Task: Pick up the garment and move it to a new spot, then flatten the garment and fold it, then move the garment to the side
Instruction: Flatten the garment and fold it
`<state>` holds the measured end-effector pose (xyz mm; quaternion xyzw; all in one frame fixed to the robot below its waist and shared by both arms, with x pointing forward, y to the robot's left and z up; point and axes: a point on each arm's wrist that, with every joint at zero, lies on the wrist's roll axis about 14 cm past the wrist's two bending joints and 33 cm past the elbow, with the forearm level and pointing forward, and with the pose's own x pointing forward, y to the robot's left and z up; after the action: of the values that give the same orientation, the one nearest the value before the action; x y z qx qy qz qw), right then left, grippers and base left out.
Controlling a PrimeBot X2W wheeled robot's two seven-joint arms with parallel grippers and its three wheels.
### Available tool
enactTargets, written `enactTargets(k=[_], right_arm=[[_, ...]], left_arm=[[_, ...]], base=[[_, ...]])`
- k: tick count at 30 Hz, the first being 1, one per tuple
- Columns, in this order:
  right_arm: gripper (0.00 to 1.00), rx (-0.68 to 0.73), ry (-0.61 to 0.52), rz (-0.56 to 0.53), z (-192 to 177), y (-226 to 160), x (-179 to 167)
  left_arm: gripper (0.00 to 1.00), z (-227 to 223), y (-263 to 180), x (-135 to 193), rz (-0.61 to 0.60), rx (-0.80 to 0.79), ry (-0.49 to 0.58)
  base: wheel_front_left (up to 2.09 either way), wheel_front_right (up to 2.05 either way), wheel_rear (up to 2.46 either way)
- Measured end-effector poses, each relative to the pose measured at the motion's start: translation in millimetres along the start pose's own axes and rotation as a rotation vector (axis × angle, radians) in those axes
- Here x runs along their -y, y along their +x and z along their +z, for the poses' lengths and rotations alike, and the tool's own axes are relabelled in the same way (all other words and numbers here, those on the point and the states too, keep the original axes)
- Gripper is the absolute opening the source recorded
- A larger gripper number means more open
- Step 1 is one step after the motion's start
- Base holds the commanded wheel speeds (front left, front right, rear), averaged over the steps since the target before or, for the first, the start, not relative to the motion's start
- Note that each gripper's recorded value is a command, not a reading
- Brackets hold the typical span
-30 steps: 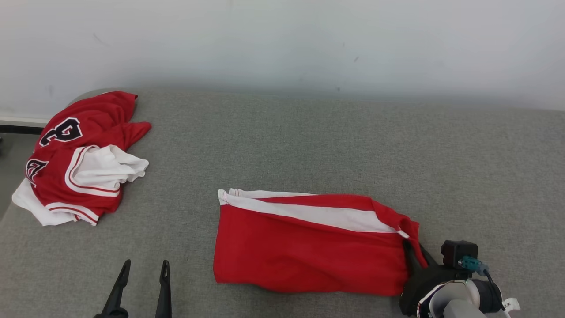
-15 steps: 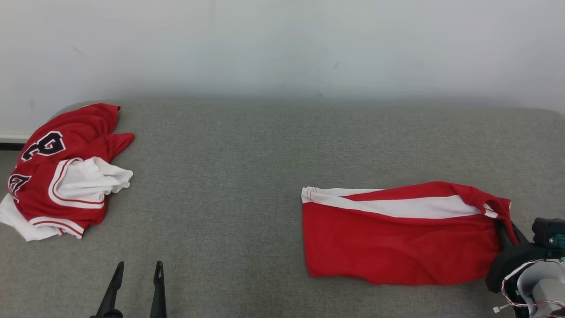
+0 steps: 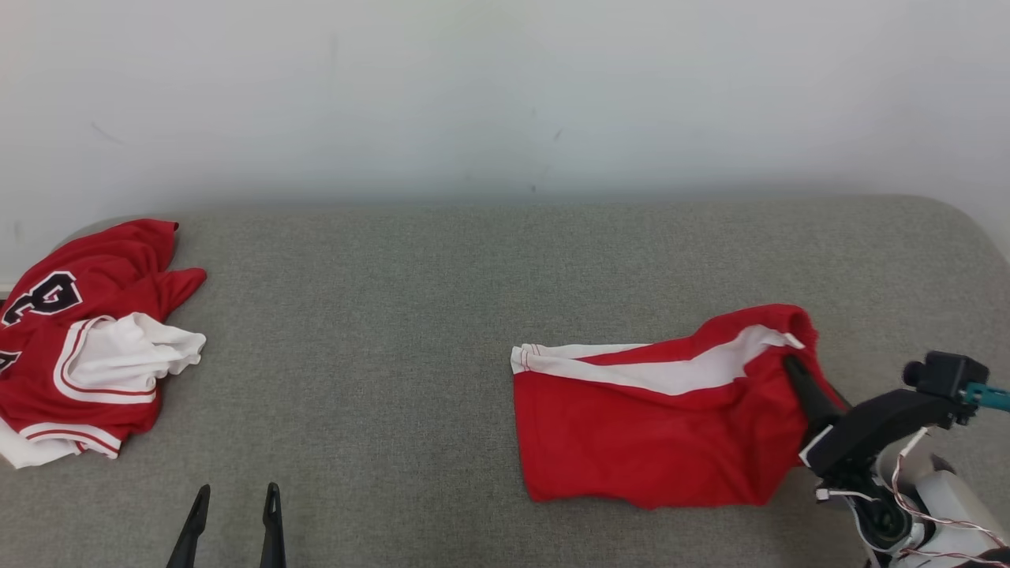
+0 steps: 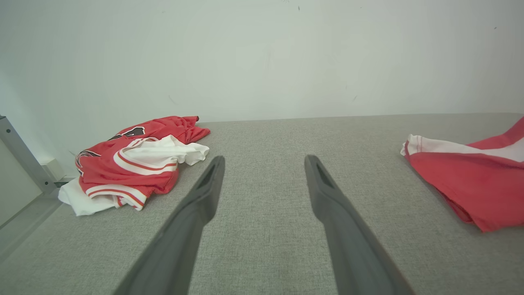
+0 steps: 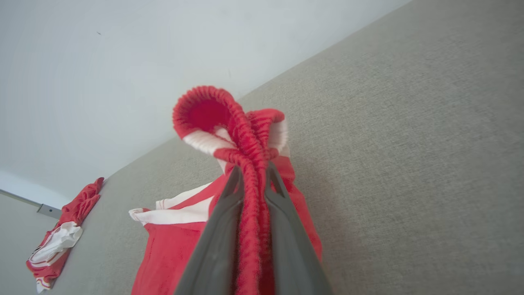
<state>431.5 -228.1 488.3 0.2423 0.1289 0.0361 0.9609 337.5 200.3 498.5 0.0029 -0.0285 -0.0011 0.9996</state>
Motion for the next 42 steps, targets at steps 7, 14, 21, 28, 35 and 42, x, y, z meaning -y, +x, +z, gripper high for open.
enactTargets(k=[7,14,21,28,35,42], right_arm=[[0.0,-0.099,0.119,0.216,-17.3,4.3,-78.2],[0.0,-0.198,0.083,0.283,-45.1,20.8,-117.9],[0.0,-0.304,-0.029,0.299,-84.0,37.4,-140.6],[0.0,-0.359,-0.121,0.258,-112.1,49.9,-131.6],[1.0,-0.243,-0.148,0.309,-95.0,51.1,-148.4],[1.0,-0.017,-0.179,0.342,-39.7,40.0,-144.9]], left_arm=[[1.0,-0.8,0.0,3.7,-0.007,-0.002,-0.008],[1.0,-3.4,0.3,3.6,-0.001,-0.01,-0.018],[1.0,-6.6,-0.3,-1.5,0.023,-0.021,-0.025],[1.0,-9.9,-3.0,-10.2,0.059,-0.033,-0.03],[1.0,-10.9,-4.0,-14.5,0.077,-0.036,-0.031],[1.0,-7.3,-0.9,-13.6,0.07,-0.023,-0.026]], base=[[0.0,0.0,0.0],[0.0,0.0,0.0],[0.0,0.0,0.0],[0.0,0.0,0.0],[0.0,0.0,0.0],[0.0,0.0,0.0]])
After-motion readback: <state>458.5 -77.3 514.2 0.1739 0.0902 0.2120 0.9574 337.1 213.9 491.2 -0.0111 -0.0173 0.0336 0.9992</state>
